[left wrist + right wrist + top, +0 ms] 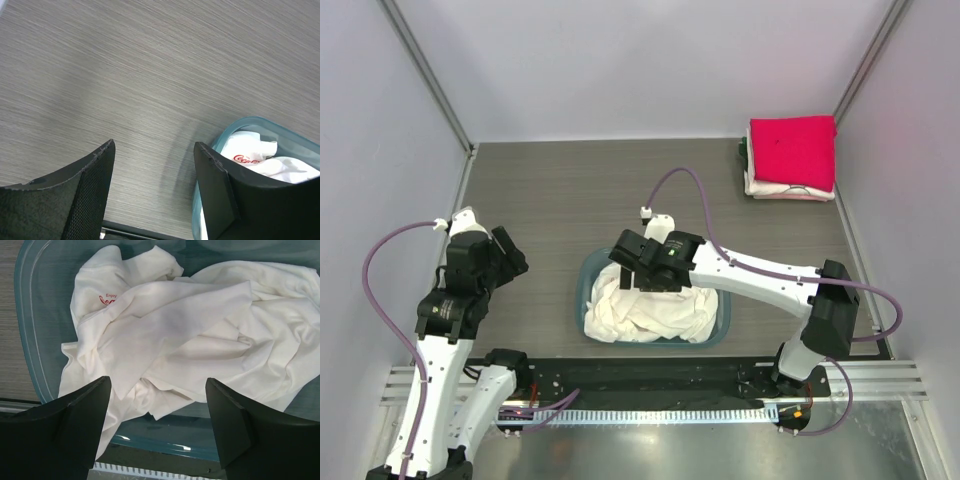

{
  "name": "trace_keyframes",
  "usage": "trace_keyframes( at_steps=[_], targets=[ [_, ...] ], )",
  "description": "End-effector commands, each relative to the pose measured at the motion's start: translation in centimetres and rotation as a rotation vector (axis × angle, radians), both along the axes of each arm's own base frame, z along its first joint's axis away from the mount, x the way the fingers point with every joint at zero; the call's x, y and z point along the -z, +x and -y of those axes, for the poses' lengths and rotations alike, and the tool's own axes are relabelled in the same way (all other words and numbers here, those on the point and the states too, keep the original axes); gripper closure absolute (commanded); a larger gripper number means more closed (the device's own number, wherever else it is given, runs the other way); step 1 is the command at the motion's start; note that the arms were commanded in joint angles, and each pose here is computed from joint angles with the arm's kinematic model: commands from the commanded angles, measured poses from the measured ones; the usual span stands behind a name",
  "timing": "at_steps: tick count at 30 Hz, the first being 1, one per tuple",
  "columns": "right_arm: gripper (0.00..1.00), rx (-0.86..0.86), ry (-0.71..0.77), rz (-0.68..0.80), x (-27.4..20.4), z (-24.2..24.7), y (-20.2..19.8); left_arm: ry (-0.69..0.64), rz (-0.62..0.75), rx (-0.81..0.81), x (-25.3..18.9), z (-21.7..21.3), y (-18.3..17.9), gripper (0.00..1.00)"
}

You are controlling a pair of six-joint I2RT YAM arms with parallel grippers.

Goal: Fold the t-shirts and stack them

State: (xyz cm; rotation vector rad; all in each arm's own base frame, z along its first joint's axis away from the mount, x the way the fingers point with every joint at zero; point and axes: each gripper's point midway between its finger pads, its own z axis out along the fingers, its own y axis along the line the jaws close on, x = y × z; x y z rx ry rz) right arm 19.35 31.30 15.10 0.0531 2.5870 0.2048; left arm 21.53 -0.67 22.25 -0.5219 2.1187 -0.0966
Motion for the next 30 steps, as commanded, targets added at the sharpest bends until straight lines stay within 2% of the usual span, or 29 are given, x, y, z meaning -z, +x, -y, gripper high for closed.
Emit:
trace_keyframes(
  at_steps=[1, 14, 19, 22, 24, 25, 26, 28, 30],
  targets=[
    [0.18, 0.024, 0.056, 0.061, -1.6, -0.9, 1.0, 0.006, 0.034, -0.008, -0.9, -0.2, 0.2, 0.34],
    [0.13, -0.027, -0.040, 0.031, 3.3, -2.8, 3.2, 0.000, 0.044, 0.000, -0.9, -0.1, 0.2, 0.34],
    [0.18, -0.031, -0.072, -0.013, 6.2, -2.9, 3.4, 0.000, 0.044, -0.003, -0.9, -0.1, 0.2, 0.34],
    [0.26, -0.047, -0.052, -0.047, 7.4, -3.5, 2.8, 0.002, 0.045, -0.006, -0.9, -0.2, 0.2, 0.34],
    [0.42, -0.059, -0.040, -0.064, 8.0, -3.8, 2.5, 0.003, 0.046, -0.009, -0.9, -0.2, 0.2, 0.34],
    [0.53, -0.066, -0.044, -0.063, 8.0, -3.7, 2.5, 0.004, 0.042, -0.011, -0.8, -0.3, 0.2, 0.34],
    [0.77, -0.072, -0.034, -0.056, 7.5, -3.9, 2.6, 0.004, 0.042, -0.012, -0.8, -0.3, 0.2, 0.34],
    [0.98, -0.092, -0.010, -0.028, 5.7, -4.3, 3.0, 0.006, 0.036, -0.013, -0.7, -0.3, 0.2, 0.34],
    [0.99, -0.096, 0.046, 0.064, 0.9, -4.6, 4.1, 0.007, 0.032, -0.013, -0.6, -0.3, 0.3, 0.34]
  ],
)
